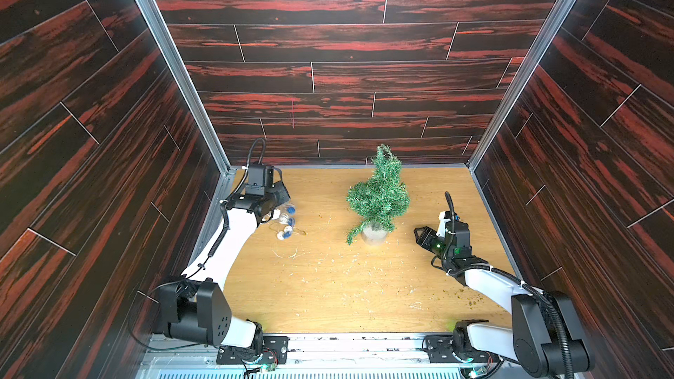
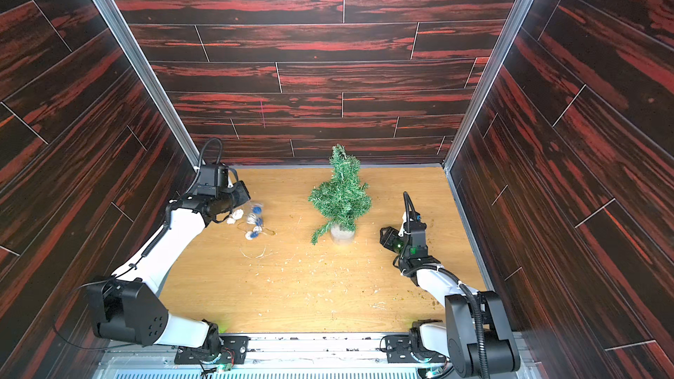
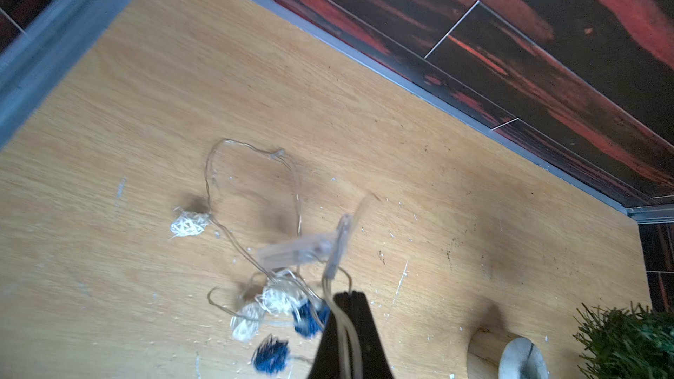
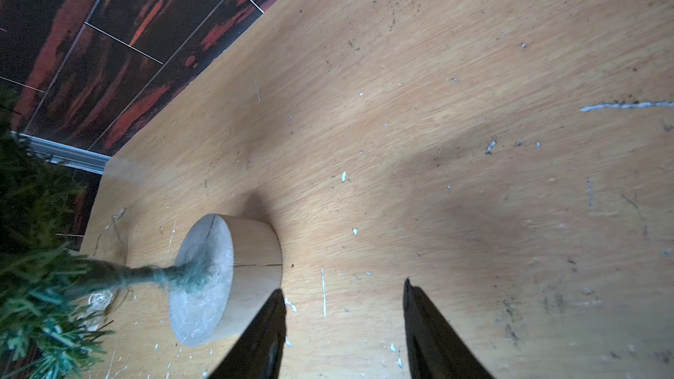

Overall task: Remove string lights from the small christmas tree
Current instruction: Pick up the light string from the center of the board, then place the light string at the center of the board.

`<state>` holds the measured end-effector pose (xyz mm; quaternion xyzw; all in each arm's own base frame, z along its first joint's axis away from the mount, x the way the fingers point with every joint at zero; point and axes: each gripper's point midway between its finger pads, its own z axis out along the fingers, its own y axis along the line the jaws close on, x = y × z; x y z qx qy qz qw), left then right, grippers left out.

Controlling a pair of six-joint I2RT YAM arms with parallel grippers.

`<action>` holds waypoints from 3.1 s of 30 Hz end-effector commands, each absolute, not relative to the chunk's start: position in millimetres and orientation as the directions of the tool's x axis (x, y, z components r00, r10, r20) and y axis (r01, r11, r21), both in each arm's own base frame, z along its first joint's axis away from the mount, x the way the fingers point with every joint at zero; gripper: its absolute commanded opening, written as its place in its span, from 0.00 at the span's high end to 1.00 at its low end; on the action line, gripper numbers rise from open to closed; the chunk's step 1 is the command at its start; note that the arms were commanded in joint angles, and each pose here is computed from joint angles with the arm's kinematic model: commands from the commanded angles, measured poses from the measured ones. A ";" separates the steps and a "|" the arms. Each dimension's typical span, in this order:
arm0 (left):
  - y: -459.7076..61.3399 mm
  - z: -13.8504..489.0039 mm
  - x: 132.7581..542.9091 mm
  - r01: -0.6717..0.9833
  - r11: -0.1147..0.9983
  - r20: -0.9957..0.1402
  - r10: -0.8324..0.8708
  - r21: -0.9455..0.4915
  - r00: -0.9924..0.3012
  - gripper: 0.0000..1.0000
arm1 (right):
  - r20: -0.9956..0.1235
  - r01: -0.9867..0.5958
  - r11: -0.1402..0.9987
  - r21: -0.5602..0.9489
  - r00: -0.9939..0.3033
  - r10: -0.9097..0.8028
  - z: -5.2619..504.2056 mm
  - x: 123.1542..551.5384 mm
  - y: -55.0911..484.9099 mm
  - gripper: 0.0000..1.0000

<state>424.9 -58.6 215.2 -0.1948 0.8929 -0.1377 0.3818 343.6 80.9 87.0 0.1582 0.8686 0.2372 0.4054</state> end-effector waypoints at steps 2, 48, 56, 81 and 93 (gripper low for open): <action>-60.9 180.7 420.9 -0.267 0.895 -0.585 -0.438 -0.358 -0.682 1.00 | -0.640 0.071 0.833 0.549 -0.605 0.473 96.3 345.9 81.3 0.45; -62.3 187.5 398.8 -0.265 0.939 -0.548 -0.344 -0.220 -0.762 0.63 | -0.621 0.076 0.822 0.564 -0.618 0.483 92.5 346.2 82.6 0.45; -100.2 160.8 434.5 -0.199 0.949 -0.536 -0.304 -0.246 -0.787 0.63 | -0.631 0.085 0.833 0.546 -0.613 0.476 91.4 345.2 78.8 0.45; -101.7 94.0 384.2 -0.257 0.945 -0.470 -0.324 -0.202 -0.821 0.70 | -0.593 0.045 0.796 0.604 -0.643 0.486 92.8 346.5 93.3 0.45; -99.8 162.8 384.3 -0.115 0.971 -0.636 -0.226 -0.211 -0.738 0.16 | -0.649 0.086 0.837 0.541 -0.590 0.480 98.7 343.8 74.9 0.45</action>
